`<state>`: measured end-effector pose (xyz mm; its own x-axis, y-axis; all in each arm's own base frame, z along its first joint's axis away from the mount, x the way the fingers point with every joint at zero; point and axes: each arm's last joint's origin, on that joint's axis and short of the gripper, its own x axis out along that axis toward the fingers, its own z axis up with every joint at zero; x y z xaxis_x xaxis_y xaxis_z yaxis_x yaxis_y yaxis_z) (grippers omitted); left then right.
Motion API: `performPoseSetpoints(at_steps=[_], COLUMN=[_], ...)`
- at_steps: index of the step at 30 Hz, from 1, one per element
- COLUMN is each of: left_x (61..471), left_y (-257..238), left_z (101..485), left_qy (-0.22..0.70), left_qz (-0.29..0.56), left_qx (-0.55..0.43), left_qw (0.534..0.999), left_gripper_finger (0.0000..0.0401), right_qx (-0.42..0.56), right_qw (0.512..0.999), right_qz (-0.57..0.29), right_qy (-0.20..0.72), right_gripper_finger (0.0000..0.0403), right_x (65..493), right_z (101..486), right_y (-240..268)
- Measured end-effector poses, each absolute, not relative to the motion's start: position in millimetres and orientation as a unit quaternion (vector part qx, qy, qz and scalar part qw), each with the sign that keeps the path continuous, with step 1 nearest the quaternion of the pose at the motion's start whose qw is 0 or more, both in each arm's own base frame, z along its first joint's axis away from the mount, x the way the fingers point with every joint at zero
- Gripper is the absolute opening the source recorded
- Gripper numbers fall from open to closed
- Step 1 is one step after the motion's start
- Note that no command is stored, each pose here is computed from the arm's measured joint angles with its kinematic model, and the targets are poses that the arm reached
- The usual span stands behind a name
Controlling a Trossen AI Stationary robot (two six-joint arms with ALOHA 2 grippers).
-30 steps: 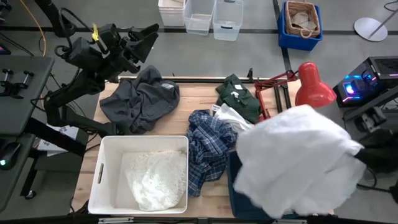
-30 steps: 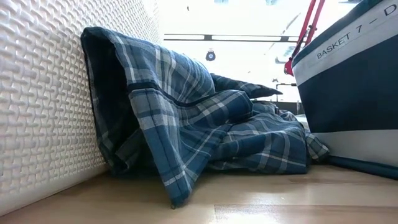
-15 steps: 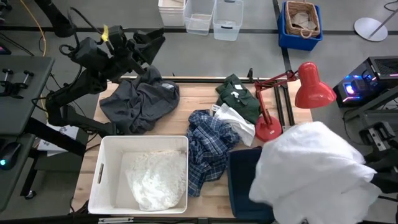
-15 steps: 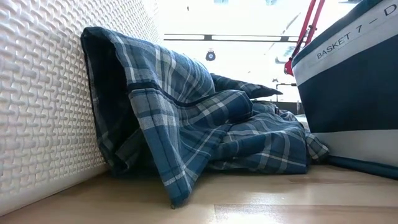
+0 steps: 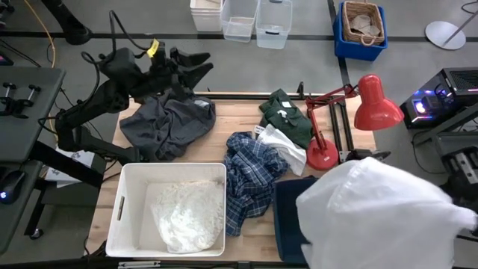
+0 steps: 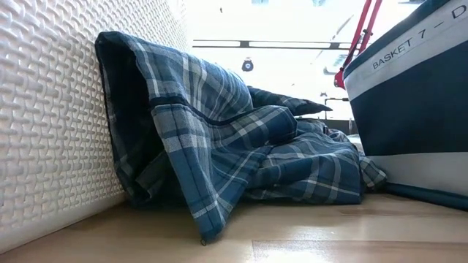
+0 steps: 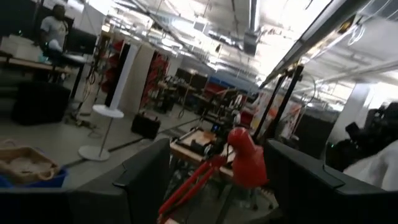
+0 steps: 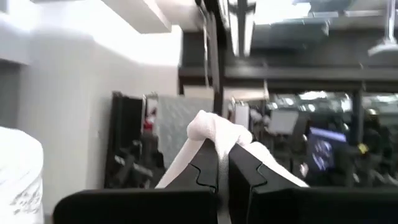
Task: Sort clothes
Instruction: Put the white dress into the white bin
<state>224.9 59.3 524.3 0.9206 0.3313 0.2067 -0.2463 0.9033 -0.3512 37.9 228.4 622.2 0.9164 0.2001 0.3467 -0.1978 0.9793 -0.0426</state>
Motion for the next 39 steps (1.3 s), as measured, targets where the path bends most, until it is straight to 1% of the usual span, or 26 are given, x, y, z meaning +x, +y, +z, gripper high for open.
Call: performPoseSetpoints(at_steps=[3,6,8,10,12,13,17,19,22,25,27,35,39], left_x=[225.5,225.8,226.0,226.2,226.2,226.2,226.2,226.2,226.2,226.2,226.2,226.2,226.2], left_y=[59.5,59.6,59.6,59.7,59.7,59.7,59.7,59.7,59.7,59.7,59.7,59.7,59.7], left_z=[521.2,519.3,518.0,517.1,516.7,516.8,516.8,516.8,516.8,516.8,516.8,516.8,516.8], left_qy=[-0.116,-0.106,-0.099,-0.095,-0.093,-0.093,-0.093,-0.093,-0.093,-0.093,-0.093,-0.093,-0.093], left_qz=[0.152,0.154,0.156,0.156,0.157,0.157,0.157,0.157,0.157,0.157,0.157,0.157,0.157], left_qx=[-0.163,-0.164,-0.164,-0.165,-0.165,-0.165,-0.165,-0.165,-0.165,-0.165,-0.165,-0.165,-0.165], left_qw=[0.968,0.969,0.969,0.969,0.969,0.969,0.969,0.969,0.969,0.969,0.969,0.969,0.969], left_gripper_finger=[0.0248,0.0248,0.0248,0.0248,0.0248,0.0248,0.0248,0.0248,0.0248,0.0248,0.0248,0.0248,0.0248], right_qx=[-0.009,-0.024,-0.028,-0.025,-0.001,0.014,0.073,0.097,0.138,0.163,0.168,0.176,0.199], right_qw=[0.974,0.965,0.952,0.943,0.942,0.945,0.953,0.953,0.956,0.959,0.959,0.948,0.939], right_qz=[0.098,0.065,0.013,-0.054,-0.099,-0.106,-0.087,-0.093,-0.096,-0.060,-0.035,0.056,0.094], right_qy=[-0.204,-0.252,-0.304,-0.328,-0.319,-0.309,-0.282,-0.273,-0.242,-0.222,-0.228,-0.259,-0.264], right_gripper_finger=[0.0000,0.0000,0.0000,0.0000,0.0000,0.0000,0.0000,0.0000,0.0000,0.0000,0.0000,0.0000,0.0000], right_x=[35.6,17.7,2.8,-12.1,-22.0,-25.0,-28.7,-24.0,-4.4,19.1,30.7,70.1,108.9], right_z=[625.8,628.7,625.8,619.4,613.6,611.9,607.7,603.5,593.3,587.2,585.3,574.0,566.3], right_y=[225.6,219.8,210.7,194.6,172.2,159.8,113.3,89.0,46.8,7.0,-13.0,-61.1,-72.4])
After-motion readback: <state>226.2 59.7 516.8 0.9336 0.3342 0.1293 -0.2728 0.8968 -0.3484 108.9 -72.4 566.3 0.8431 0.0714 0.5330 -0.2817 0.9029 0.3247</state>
